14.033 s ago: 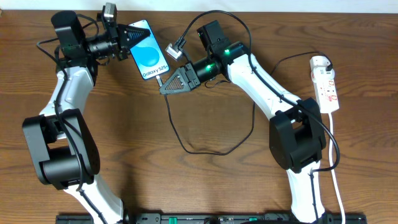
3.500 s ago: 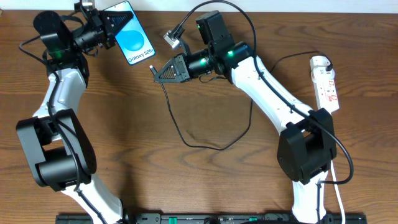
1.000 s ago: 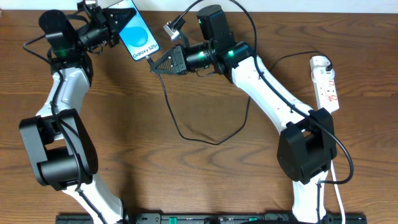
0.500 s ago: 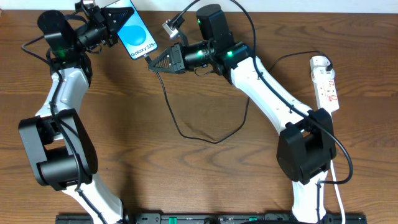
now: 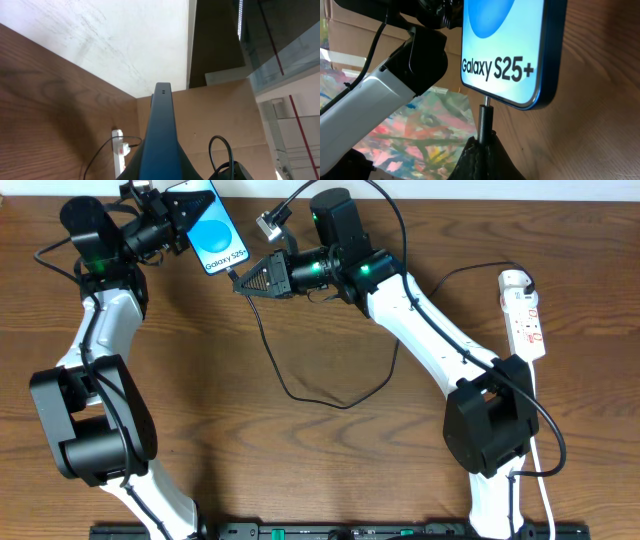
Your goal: Plug charger to phone and switch on socket
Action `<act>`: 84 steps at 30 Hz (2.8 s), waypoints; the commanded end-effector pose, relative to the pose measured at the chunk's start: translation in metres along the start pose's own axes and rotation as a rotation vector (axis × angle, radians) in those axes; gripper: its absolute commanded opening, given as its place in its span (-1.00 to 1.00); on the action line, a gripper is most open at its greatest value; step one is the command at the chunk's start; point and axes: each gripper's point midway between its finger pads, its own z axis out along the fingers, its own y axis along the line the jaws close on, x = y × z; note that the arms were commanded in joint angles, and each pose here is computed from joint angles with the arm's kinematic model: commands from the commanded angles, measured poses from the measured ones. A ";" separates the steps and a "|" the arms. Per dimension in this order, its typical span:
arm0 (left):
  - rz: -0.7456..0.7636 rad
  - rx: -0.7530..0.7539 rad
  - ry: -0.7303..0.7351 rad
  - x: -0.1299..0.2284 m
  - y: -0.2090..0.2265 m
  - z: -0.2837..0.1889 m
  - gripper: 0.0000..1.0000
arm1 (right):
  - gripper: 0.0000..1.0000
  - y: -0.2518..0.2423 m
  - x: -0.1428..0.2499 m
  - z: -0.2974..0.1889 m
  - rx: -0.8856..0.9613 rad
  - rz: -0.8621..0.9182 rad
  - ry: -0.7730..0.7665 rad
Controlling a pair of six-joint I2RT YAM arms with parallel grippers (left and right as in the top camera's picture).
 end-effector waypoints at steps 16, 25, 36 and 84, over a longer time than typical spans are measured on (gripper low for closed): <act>0.042 0.008 -0.020 -0.010 -0.011 -0.015 -0.85 | -0.98 -0.003 -0.004 -0.006 -0.005 0.010 -0.003; 0.011 0.007 -0.031 -0.011 -0.010 -0.014 -0.85 | -0.98 -0.003 0.003 -0.005 -0.011 0.003 0.021; -0.035 0.008 -0.046 -0.007 -0.012 0.002 -0.86 | -0.98 -0.004 0.006 -0.005 -0.008 0.011 0.032; -0.046 0.021 -0.041 -0.001 -0.016 0.016 -0.85 | -0.98 -0.016 -0.003 -0.033 -0.200 0.042 0.096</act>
